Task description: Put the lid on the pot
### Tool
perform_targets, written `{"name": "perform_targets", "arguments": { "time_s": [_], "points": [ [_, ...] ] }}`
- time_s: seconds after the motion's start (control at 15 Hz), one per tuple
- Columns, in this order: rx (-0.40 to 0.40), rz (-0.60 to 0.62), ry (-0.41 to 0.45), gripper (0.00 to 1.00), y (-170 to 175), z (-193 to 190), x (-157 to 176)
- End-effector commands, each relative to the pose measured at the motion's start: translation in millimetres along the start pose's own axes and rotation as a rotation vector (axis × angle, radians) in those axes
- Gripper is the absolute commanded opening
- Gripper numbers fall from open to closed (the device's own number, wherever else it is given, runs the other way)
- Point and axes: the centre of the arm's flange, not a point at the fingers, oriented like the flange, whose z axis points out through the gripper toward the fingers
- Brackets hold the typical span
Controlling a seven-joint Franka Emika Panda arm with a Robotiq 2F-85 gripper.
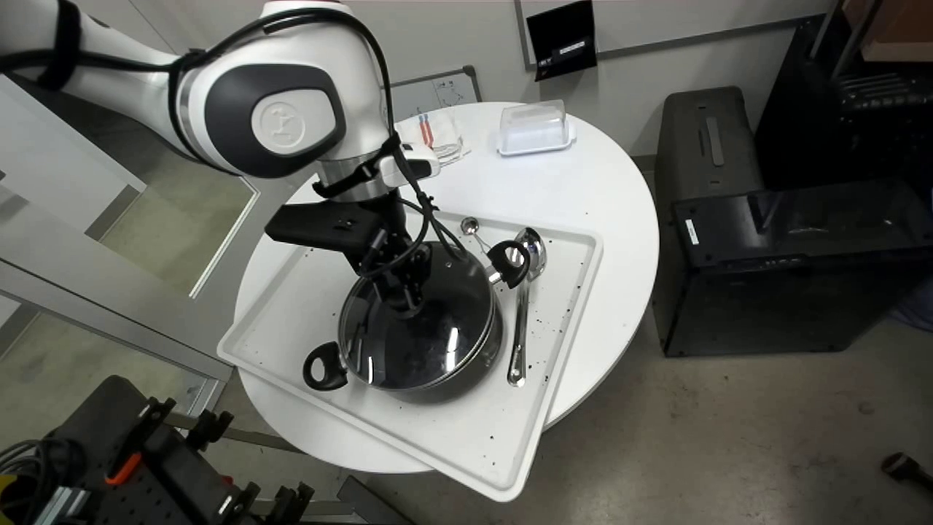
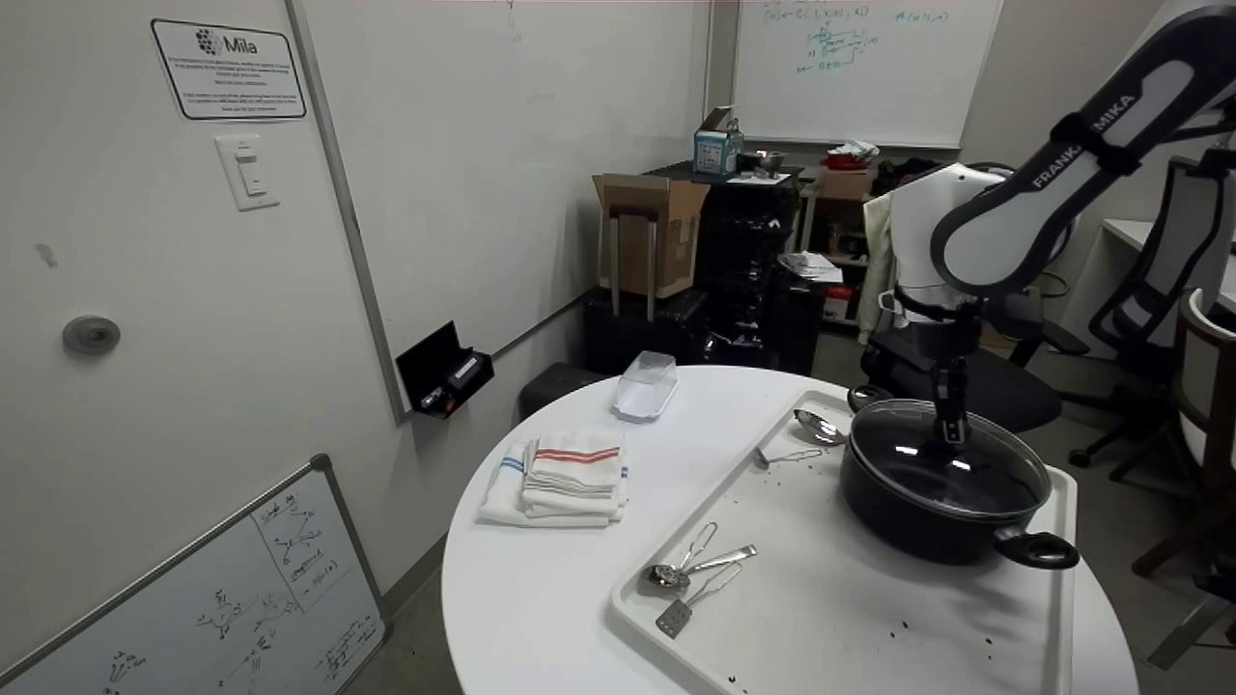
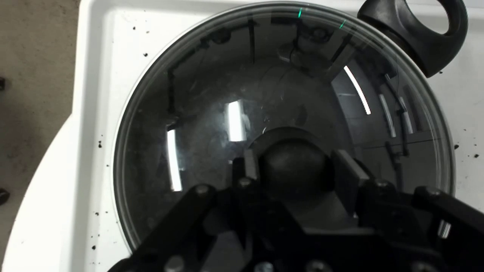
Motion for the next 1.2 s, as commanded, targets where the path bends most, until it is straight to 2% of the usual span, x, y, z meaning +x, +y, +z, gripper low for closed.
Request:
{"name": "perform_targets", "arguments": {
  "time_s": [0.0, 1.13],
  "points": [
    [-0.001, 0.006, 0.007, 0.25, -1.1, -6.9, 5.9],
    [-0.014, -0.002, 0.018, 0.25, -1.3, 2.0, 10.4]
  ]
}}
